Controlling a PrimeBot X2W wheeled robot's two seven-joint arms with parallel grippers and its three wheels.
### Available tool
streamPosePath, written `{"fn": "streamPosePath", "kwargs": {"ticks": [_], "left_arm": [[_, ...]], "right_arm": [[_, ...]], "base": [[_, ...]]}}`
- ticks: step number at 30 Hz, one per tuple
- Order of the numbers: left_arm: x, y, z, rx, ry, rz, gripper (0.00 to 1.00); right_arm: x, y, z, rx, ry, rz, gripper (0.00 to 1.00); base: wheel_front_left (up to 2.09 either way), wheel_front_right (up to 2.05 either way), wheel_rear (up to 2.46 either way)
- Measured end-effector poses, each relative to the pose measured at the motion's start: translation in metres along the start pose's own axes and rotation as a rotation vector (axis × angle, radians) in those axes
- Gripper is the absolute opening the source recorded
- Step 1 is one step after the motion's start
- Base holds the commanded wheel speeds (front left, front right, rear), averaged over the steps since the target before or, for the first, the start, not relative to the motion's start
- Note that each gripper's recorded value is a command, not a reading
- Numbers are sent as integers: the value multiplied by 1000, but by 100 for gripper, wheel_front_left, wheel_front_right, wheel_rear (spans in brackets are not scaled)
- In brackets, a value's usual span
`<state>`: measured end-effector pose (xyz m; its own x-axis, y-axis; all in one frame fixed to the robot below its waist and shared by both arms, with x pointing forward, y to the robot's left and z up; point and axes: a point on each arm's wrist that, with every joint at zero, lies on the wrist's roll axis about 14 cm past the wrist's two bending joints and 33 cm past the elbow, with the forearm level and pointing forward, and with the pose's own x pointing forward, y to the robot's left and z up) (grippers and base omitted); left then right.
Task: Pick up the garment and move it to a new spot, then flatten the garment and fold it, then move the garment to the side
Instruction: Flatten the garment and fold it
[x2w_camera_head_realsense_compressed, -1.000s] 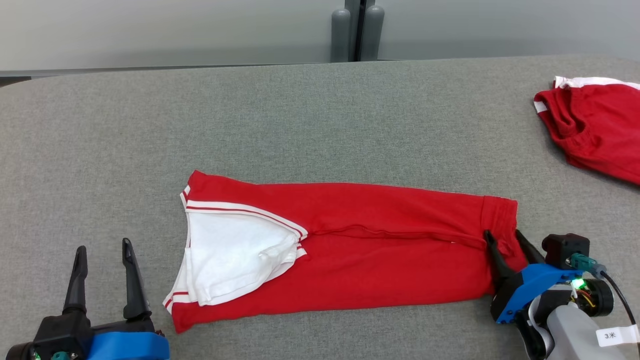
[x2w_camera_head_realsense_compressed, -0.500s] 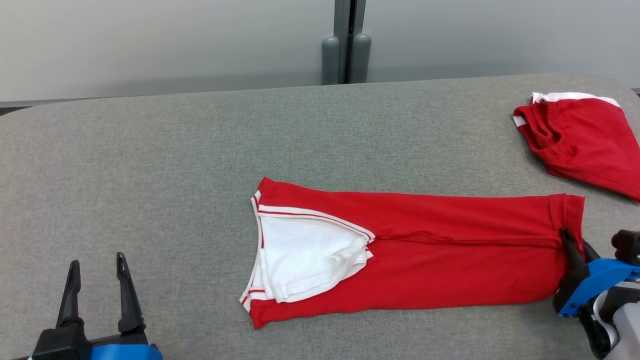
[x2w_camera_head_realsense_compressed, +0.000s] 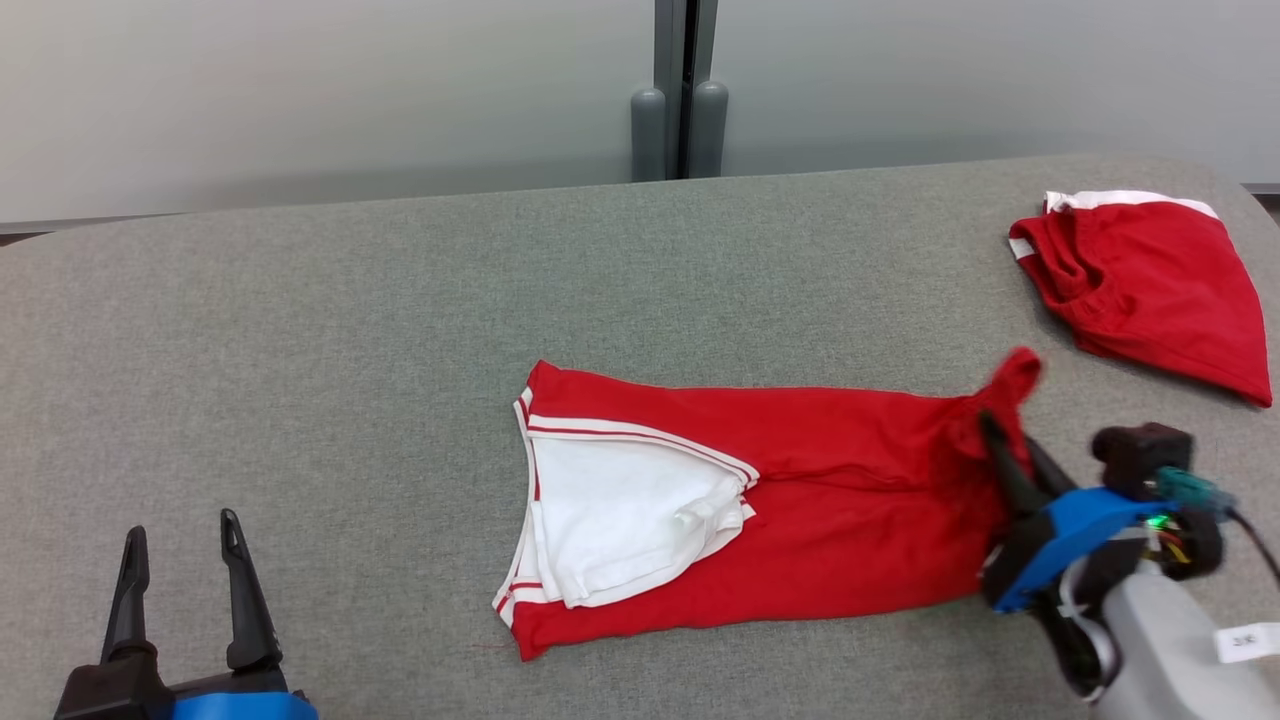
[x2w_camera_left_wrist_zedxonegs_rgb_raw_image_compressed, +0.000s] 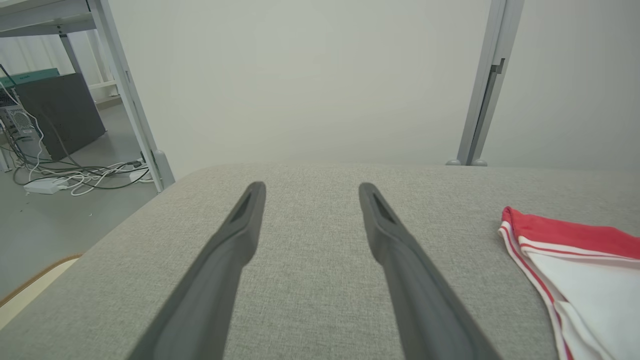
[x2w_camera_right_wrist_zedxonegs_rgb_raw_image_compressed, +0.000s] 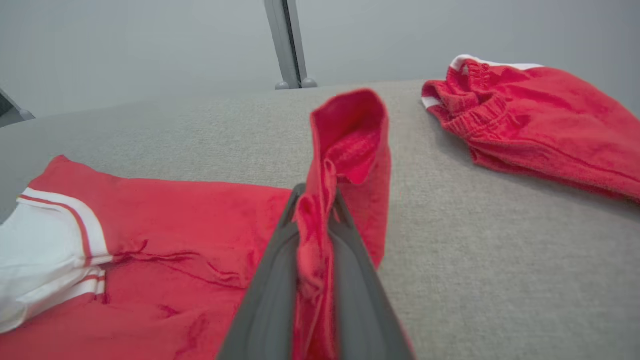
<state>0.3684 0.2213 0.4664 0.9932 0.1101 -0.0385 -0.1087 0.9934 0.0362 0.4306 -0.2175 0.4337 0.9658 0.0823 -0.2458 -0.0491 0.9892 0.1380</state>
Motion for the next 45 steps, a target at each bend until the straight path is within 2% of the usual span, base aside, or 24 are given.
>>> {"fn": "streamPosePath", "kwargs": {"ticks": [10, 17, 25, 31, 33, 34, 41, 45], "left_arm": [[-3, 3, 3, -4, -9, 9, 100], [-1, 3, 4, -6, -11, 11, 100], [1, 11, 1, -12, -3, 34, 100], [2, 14, -2, -19, 8, 43, 100], [3, 13, -4, -21, 12, 44, 100], [3, 13, -4, -21, 12, 44, 100], [7, 8, -4, -29, 10, 31, 100], [10, 1, 2, -26, -7, 10, 100]], "right_arm": [[4, 131, 13, 9, -11, 325, 0], [6, 202, 22, 20, -16, 491, 0], [12, 252, 19, 36, 10, 631, 0], [18, 262, 10, 57, 24, 657, 0], [22, 259, 7, 37, 17, 649, 63], [22, 259, 7, 37, 17, 649, 100], [30, 243, 17, 64, -52, 597, 100], [41, 206, 52, 48, -166, 488, 100]], "base": [[0, 0, 0], [0, 0, 0], [0, 0, 0], [0, 0, 0], [0, 0, 0], [0, 0, 0], [0, 0, 0], [0, 0, 0]]}}
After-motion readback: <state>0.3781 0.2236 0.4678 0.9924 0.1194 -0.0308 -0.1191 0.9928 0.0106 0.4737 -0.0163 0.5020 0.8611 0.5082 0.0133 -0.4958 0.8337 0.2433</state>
